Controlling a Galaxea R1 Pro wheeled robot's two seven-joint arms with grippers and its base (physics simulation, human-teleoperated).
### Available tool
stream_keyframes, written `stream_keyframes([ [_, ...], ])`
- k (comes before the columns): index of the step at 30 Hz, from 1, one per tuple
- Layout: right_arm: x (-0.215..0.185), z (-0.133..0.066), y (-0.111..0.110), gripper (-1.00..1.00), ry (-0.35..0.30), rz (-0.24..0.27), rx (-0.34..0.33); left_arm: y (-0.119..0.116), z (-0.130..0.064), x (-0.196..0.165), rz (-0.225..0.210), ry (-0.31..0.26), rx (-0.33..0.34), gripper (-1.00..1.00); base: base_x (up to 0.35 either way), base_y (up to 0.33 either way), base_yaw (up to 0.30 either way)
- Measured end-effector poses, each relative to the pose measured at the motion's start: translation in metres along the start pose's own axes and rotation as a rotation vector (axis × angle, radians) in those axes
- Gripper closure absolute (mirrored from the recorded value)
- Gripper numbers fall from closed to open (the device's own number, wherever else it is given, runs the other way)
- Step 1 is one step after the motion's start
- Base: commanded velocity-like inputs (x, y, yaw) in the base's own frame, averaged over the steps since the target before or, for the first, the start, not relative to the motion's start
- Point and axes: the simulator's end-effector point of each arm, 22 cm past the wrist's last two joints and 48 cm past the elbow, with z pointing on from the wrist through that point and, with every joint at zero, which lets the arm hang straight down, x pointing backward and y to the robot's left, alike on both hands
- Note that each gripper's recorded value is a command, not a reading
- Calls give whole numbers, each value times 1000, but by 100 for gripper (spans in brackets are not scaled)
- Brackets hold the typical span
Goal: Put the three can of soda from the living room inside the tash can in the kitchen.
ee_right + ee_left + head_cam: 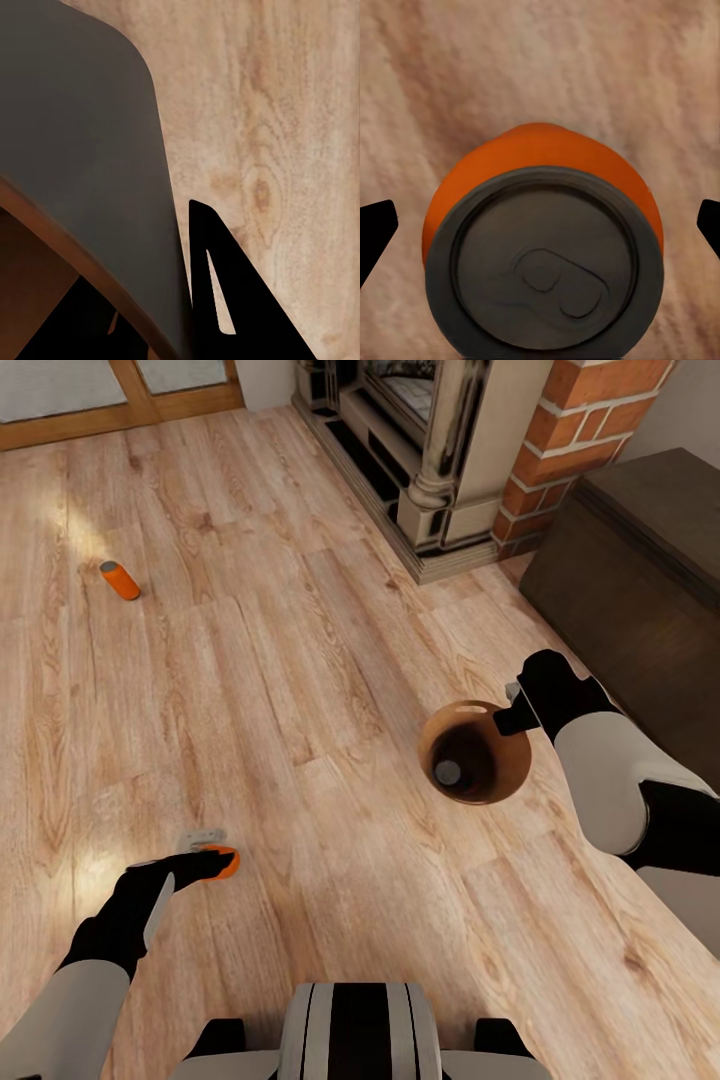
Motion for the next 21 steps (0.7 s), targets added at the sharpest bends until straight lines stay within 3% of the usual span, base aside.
stream_keyframes([
  [6, 1, 0, 0, 100, -3, 2, 0, 2, -1, 2, -1, 7, -4, -100, 0, 0, 0],
  [7, 1, 0, 0, 100, -3, 2, 0, 2, -1, 2, -1, 10, -4, 100, 0, 0, 0],
  [16, 2, 0, 0, 100, -3, 4, 0, 0, -2, 9, -9, 42, -1, 100, 0, 0, 0],
  [21, -1, 0, 0, 100, 8, 1, -1, 1, -5, 17, -12, 92, -6, 100, 0, 0, 0],
])
